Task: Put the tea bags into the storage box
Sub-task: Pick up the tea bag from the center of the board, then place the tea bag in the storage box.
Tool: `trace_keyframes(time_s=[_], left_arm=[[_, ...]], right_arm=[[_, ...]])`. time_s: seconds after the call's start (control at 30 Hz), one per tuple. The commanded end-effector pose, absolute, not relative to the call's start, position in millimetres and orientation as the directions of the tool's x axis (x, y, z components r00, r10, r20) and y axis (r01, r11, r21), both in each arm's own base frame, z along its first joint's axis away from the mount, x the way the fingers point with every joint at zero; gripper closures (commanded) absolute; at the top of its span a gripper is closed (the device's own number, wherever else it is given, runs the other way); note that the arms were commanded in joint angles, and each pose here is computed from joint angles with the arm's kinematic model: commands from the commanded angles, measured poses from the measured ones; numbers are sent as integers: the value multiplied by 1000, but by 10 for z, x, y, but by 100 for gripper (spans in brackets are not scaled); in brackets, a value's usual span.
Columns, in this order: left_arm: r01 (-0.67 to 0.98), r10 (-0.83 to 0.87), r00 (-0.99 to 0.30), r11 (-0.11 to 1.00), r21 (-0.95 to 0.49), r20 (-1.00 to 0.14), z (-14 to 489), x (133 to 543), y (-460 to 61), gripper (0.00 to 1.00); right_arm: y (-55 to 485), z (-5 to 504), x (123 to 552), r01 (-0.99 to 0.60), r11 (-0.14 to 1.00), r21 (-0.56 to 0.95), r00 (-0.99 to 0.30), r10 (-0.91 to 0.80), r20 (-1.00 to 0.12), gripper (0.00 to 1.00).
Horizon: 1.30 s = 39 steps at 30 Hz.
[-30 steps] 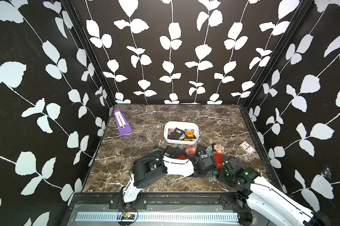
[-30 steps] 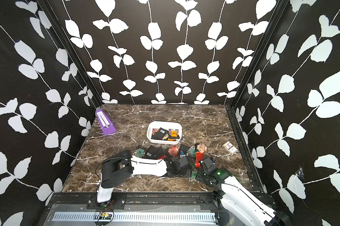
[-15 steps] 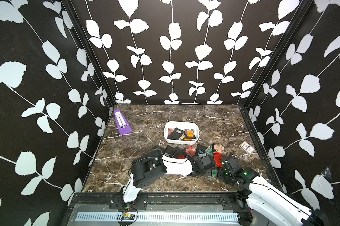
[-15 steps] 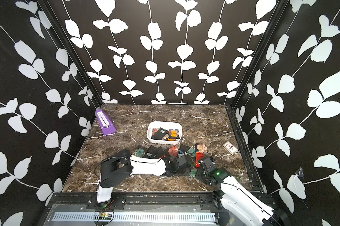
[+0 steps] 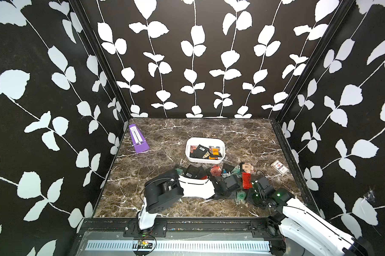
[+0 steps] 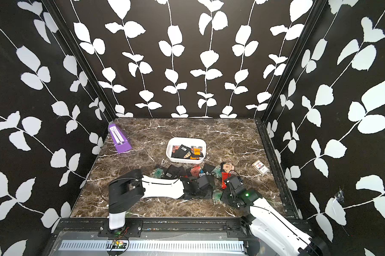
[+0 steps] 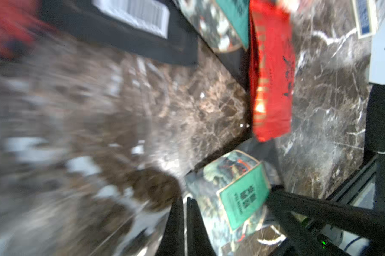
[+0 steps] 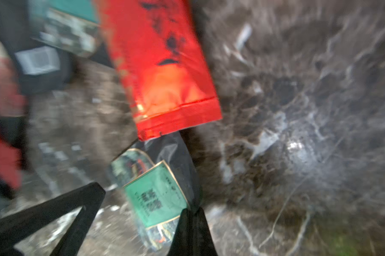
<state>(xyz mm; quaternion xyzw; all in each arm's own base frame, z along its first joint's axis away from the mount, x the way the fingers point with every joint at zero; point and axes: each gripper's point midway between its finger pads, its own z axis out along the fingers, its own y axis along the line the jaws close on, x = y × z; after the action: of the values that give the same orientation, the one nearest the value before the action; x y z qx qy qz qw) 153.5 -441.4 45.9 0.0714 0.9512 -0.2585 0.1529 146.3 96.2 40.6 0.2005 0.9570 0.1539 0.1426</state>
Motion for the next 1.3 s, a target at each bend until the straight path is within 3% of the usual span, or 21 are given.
trace_keyframes(time_s=[0.0, 0.3, 0.57, 0.77, 0.97, 1.27], left_arm=[[236, 29, -897, 875, -422, -442, 983, 1740, -4123, 97], [109, -45, -802, 970, -219, -596, 1477, 2113, -3115, 84], [-60, -177, -744, 978, -199, -644, 1558, 2191, -2395, 75], [-76, -205, -753, 971, -226, -626, 1408, 2176, -2160, 69], [6, -172, -809, 954, -300, -563, 1261, 2236, -2289, 68], [54, -94, -888, 950, -306, -451, 1100, 2194, -2215, 66]], right_arm=[[1023, 764, 1547, 283, 868, 409, -873, 410, -265, 100], [1340, 1654, 1904, 100, 821, 562, -833, 378, -404, 100], [1871, 2123, 2563, -55, 814, 579, -829, 286, -481, 100], [2330, 2171, 3237, -110, 804, 585, -818, 261, -513, 100], [2658, 2218, 3789, -106, 789, 605, -795, 298, -528, 100], [2891, 1728, 4109, 33, 830, 557, -818, 342, -463, 100]])
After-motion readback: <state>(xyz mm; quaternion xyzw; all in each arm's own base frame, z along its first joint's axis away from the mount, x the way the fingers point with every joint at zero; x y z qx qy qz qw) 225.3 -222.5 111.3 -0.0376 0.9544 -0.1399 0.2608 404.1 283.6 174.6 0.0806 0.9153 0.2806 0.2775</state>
